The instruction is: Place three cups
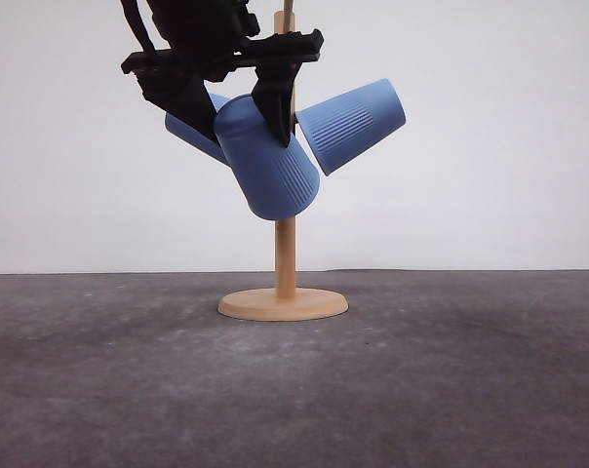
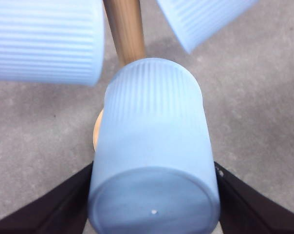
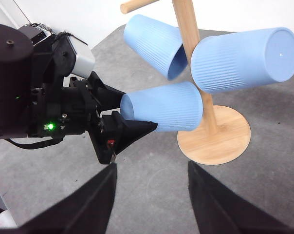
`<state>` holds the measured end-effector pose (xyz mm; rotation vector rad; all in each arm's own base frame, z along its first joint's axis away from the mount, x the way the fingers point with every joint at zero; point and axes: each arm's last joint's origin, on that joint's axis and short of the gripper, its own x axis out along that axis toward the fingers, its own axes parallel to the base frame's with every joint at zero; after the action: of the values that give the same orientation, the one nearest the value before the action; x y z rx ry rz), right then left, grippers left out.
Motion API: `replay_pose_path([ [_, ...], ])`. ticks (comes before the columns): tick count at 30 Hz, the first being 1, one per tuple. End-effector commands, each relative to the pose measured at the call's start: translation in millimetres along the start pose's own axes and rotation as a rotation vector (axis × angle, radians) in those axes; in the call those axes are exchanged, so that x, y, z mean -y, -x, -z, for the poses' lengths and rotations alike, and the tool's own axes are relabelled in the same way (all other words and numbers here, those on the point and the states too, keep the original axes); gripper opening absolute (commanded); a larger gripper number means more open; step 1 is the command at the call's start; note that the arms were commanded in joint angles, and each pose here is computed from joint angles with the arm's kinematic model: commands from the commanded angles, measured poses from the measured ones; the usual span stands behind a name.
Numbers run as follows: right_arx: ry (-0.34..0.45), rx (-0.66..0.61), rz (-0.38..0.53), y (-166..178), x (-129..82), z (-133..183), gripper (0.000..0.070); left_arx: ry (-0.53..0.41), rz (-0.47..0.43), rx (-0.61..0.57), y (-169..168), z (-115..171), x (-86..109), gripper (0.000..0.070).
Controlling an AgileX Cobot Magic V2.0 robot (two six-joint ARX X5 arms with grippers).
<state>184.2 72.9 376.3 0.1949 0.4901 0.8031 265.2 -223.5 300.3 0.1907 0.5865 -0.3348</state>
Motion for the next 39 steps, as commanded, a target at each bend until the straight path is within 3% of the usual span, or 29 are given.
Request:
replay_pose_path([
  [1,0.023,0.014,-0.005,0,-2,-5,0.0292,-0.005,0.002,0.017,-2,-6,3.6,0.0434],
  [19,0.022,0.014,-0.006,0,-2,-5,0.0292,-0.021,-0.012,-0.043,-21,4,6.0,0.0442],
  [21,0.022,0.013,-0.006,0,-2,-5,0.0292,-0.021,-0.011,-0.044,-22,4,6.2,0.0453],
  [26,0.022,0.013,-0.006,0,-2,-5,0.0292,-0.021,-0.011,-0.043,-22,4,6.1,0.0562],
  [36,0.019,0.01,-0.008,0,-2,-5,0.0292,-0.021,-0.011,-0.044,-21,4,6.2,0.0574],
  [39,0.019,0.009,-0.008,0,-2,-5,0.0292,-0.024,-0.011,-0.05,-21,5,6.3,0.0641],
])
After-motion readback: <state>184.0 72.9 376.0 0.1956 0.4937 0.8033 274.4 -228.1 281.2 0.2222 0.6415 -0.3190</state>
